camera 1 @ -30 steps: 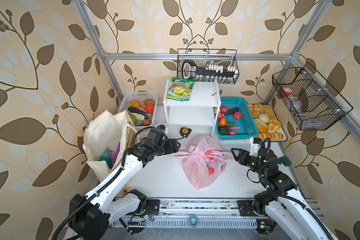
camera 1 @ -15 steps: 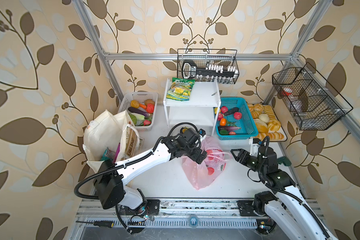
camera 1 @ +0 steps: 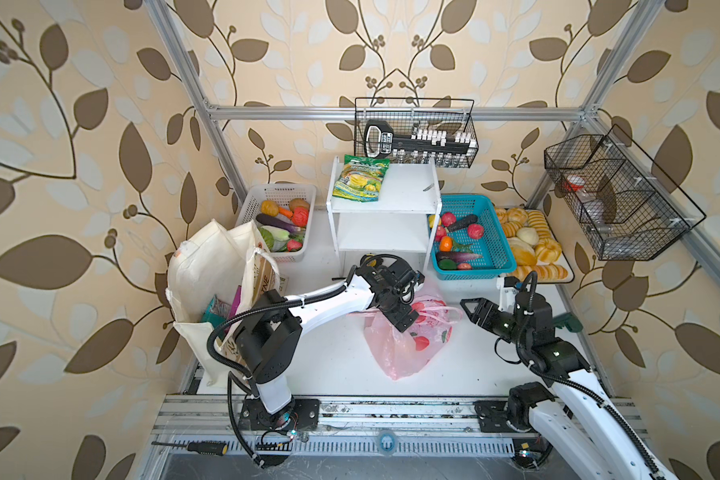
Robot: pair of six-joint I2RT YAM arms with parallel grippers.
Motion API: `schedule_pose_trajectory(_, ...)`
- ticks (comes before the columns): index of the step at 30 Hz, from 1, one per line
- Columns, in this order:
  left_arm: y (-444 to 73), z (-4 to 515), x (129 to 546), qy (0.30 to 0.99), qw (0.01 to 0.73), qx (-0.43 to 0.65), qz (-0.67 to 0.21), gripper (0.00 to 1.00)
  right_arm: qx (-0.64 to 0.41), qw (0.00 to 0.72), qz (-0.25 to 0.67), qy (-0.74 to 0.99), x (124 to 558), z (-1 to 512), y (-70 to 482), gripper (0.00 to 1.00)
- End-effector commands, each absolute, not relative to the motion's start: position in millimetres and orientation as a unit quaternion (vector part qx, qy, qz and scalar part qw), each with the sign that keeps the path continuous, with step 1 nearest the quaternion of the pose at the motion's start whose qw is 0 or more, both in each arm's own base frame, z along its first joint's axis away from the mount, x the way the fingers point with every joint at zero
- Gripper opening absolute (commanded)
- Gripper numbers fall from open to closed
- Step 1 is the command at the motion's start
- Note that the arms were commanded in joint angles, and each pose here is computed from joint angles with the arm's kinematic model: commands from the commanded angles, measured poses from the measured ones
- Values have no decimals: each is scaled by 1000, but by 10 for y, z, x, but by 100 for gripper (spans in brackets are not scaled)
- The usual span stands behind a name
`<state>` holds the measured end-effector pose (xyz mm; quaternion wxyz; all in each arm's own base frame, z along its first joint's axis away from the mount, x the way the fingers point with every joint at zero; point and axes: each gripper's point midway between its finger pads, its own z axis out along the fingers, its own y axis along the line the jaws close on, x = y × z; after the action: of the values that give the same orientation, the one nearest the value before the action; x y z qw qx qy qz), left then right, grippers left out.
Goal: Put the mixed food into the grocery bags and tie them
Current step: 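Lift the pink bag with the left gripper and carry it toward the floral tote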
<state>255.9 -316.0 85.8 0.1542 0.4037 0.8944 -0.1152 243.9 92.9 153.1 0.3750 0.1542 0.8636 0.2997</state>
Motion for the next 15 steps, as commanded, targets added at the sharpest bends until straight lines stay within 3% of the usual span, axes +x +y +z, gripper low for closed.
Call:
schedule_pose_trajectory(1, -3205, 750, 2503, 895, 126, 415, -109, 99, 147, 377, 309, 861, 2457, 1600, 965, 66)
schedule_pose_trajectory(2, -3205, 741, 2491, 897, 117, 413, -108, 98, 146, 375, 308, 862, 2456, 1590, 966, 66)
schedule_pose_trajectory(4, -3252, 821, 2425, 892, 102, 421, -126, 81, 146, 374, 307, 863, 2453, 1578, 965, 66)
schedule_pose_trajectory(8, -3281, 1207, 2438, 892, 131, 407, -145, 24, 148, 374, 297, 866, 2447, 1551, 934, 66)
schedule_pose_trajectory(10, -3295, 1470, 2427, 889, 155, 399, -164, 13, 150, 374, 295, 866, 2449, 1537, 926, 66)
schedule_pose_trajectory(15, -3187, 2196, 2422, 882, 233, 361, -192, 0, 147, 376, 297, 865, 2464, 1546, 933, 66)
